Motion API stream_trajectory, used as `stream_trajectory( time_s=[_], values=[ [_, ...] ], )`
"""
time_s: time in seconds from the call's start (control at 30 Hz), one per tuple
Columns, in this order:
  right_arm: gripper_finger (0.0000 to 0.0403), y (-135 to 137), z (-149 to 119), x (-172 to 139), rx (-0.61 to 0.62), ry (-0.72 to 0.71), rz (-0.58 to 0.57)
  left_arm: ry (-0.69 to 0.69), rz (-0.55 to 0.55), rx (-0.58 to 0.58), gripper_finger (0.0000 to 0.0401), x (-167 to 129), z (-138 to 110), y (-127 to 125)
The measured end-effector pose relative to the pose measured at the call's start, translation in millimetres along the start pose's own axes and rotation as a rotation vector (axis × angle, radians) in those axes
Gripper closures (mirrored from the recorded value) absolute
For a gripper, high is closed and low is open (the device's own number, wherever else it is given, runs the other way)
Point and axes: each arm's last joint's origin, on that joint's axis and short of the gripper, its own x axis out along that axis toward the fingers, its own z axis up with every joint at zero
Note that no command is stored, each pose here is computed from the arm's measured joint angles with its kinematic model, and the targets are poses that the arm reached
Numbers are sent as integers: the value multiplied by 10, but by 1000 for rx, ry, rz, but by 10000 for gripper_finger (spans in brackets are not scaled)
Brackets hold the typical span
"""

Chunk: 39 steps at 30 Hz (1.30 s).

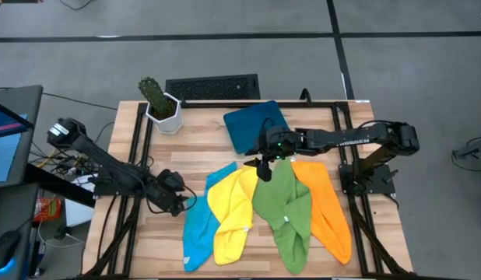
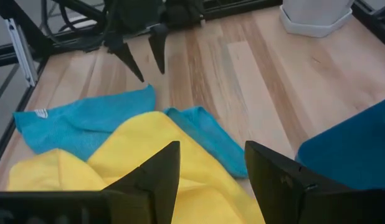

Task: Fold microfiber towels
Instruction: Fold the blue microfiber cloth

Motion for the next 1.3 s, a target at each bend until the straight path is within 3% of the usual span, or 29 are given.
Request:
stream_trajectory(
  time_s=[0.23, 0.43, 0.57, 0.7, 0.77, 0.9, 1.3],
  values=[
    [198, -2, 0, 0, 8, 0, -2, 66, 15, 64, 215, 190, -74, -59],
    [198, -2, 0, 0, 8, 0, -2, 99, 50, 38, 228, 266, -114, -64],
    [198, -2, 0, 0, 8, -1, -3, 101, 53, 34, 278, 242, -87, -79],
    [198, -7, 6, 22, -22, -13, -13, 106, -5, 21, 359, 203, -14, -163],
    [198, -16, 15, 102, -50, -41, -11, 100, -28, 13, 389, 176, 28, -205],
    [198, -43, 24, 347, -85, -85, -6, 99, -17, -11, 393, 114, 104, -263],
    [198, -123, 138, 1051, -143, 88, -13, 79, 134, 28, 400, -352, 543, -517]
  ],
)
